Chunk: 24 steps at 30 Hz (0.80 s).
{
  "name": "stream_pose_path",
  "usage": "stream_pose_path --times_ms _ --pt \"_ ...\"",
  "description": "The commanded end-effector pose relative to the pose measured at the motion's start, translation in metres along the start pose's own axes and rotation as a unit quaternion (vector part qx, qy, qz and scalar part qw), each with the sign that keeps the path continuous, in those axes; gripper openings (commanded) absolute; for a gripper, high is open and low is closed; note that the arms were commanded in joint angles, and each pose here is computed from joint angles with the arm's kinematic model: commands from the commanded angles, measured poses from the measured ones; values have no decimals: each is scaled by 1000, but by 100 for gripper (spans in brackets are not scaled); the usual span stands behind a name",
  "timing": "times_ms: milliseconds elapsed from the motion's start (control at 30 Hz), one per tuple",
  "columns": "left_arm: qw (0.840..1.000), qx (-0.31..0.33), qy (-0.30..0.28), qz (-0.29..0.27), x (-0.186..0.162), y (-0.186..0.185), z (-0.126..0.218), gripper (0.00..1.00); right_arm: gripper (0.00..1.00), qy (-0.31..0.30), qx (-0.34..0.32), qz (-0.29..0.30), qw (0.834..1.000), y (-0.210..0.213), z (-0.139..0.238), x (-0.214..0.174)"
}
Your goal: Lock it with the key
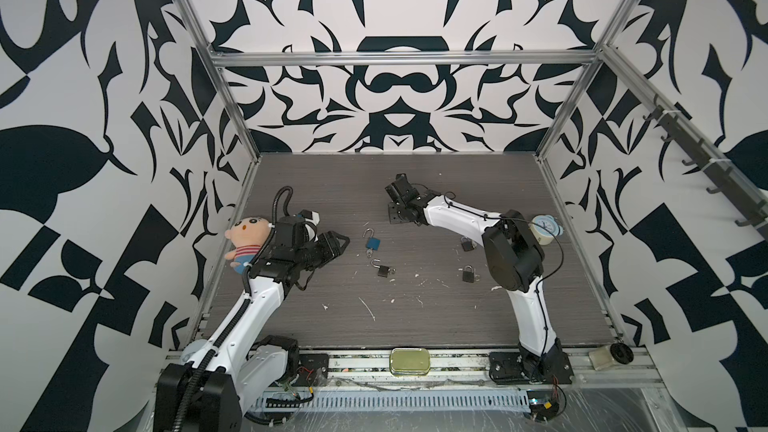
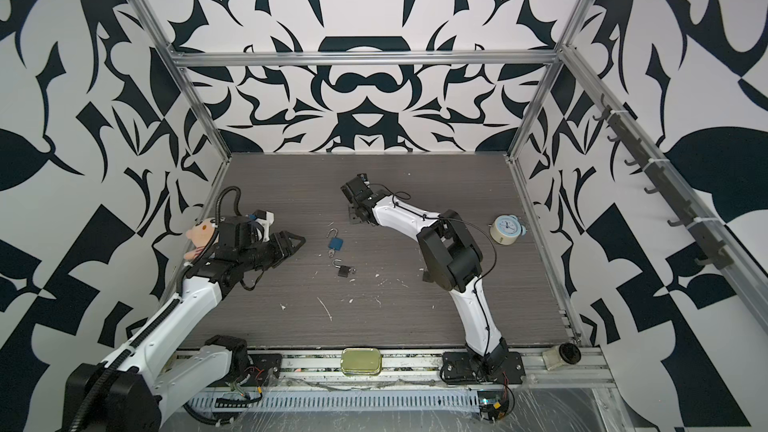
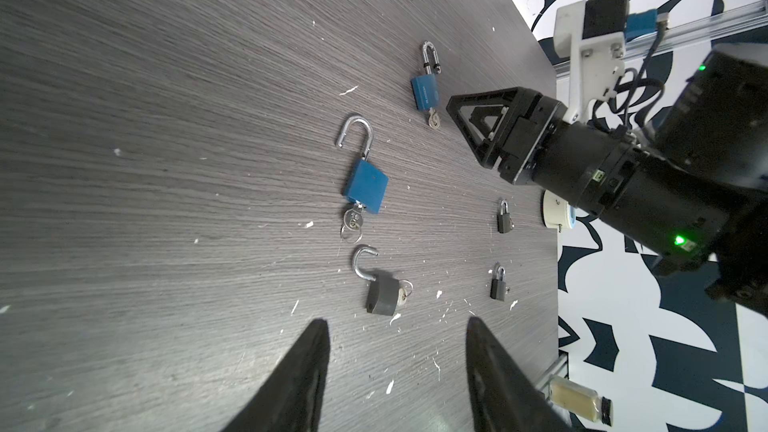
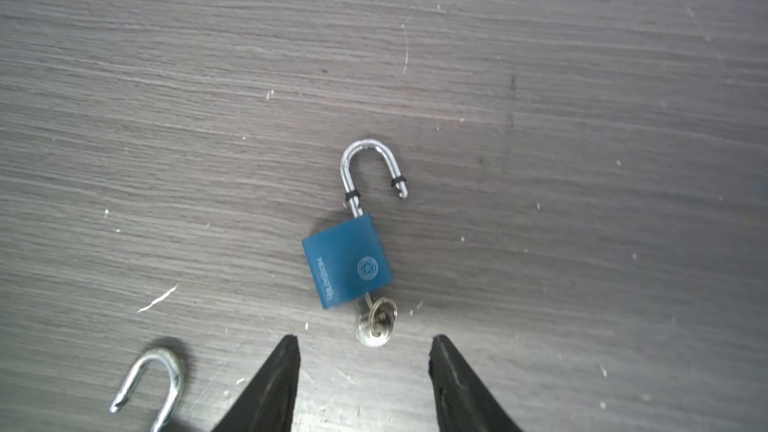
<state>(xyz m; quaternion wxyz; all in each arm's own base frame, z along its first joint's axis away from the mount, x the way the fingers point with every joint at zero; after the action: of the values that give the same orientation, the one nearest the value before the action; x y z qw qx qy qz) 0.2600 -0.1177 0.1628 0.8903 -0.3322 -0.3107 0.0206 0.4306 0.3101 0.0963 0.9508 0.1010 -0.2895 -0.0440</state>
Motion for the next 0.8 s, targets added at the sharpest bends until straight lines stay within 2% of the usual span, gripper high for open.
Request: stream_pose_path --times_ms 0,367,767 --pt "1000 0 2 6 0 3 -2 55 54 -5 42 20 999 14 3 19" --pt "1000 7 6 15 2 7 -10 55 54 17 55 64 996 22 -26 19" --pt "1000 8 10 22 4 9 -15 55 53 30 21 90 995 13 -43 11"
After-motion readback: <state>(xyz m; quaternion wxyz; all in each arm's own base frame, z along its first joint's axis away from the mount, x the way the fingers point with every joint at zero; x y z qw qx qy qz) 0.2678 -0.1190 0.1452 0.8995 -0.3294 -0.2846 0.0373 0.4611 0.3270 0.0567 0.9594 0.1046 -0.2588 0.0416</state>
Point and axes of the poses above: each gripper's point midway between its finger pads, its own z axis back along the fingers, its own y axis along the line the jaws close on, x = y × z, the point moved 3 cm from there along z, back along the fingers, and after that the axes turned 14 degrees about -z, right-handed, at the moved point
